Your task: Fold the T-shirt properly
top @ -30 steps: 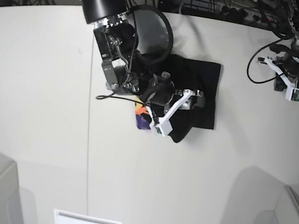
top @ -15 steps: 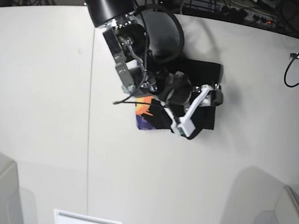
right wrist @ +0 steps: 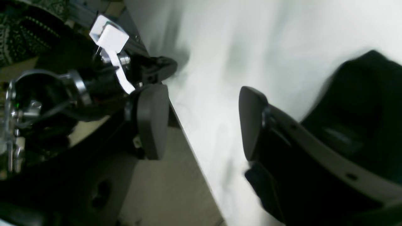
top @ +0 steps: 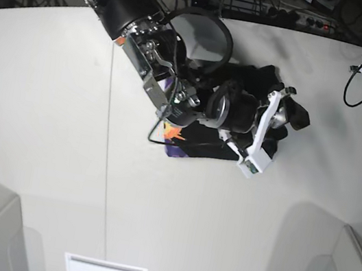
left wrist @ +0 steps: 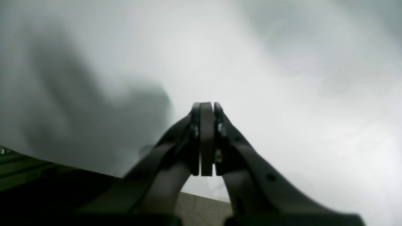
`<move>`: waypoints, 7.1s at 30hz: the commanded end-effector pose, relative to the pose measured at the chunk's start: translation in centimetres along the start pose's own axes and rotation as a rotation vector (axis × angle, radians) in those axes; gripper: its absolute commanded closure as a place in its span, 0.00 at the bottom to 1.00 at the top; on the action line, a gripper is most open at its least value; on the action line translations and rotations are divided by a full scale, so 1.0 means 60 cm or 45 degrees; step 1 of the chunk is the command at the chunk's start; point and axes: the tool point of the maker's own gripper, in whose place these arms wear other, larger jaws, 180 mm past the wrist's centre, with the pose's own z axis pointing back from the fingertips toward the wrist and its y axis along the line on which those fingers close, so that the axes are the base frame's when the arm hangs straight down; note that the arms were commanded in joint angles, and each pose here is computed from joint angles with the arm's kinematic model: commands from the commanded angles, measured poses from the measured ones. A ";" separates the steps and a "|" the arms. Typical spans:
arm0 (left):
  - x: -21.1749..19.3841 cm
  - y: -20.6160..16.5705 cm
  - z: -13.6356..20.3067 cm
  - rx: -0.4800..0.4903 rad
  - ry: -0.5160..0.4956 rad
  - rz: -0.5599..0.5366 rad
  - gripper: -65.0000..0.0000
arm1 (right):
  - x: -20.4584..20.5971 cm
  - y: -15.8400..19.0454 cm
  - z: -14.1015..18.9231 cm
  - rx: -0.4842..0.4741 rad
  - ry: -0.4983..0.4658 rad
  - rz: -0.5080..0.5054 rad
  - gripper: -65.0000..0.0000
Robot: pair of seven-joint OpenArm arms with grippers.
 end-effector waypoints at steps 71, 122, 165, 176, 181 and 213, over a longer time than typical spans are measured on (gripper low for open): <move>0.133 -0.488 -0.088 -1.124 0.070 -0.258 1.00 | -0.226 -0.361 0.441 -0.955 -0.343 -0.731 1.00; 0.112 -0.638 -0.100 -0.913 -0.115 -1.924 1.00 | -0.295 -0.363 0.480 -1.094 -0.461 -0.858 1.00; 0.155 -0.722 -0.050 -1.024 -0.356 -2.027 0.82 | -0.305 -0.361 0.484 -1.104 -0.451 -0.872 1.00; 0.248 -0.740 -0.028 -0.963 -0.488 -1.980 0.12 | -0.306 -0.361 0.483 -1.102 -0.448 -0.873 1.00; 0.345 -0.742 0.015 -0.951 -0.662 -1.737 0.12 | -0.306 -0.360 0.482 -1.098 -0.444 -0.869 1.00; 0.155 -0.376 0.097 -0.803 -0.825 -0.721 1.00 | -0.360 -0.279 0.534 -1.353 0.010 -0.042 1.00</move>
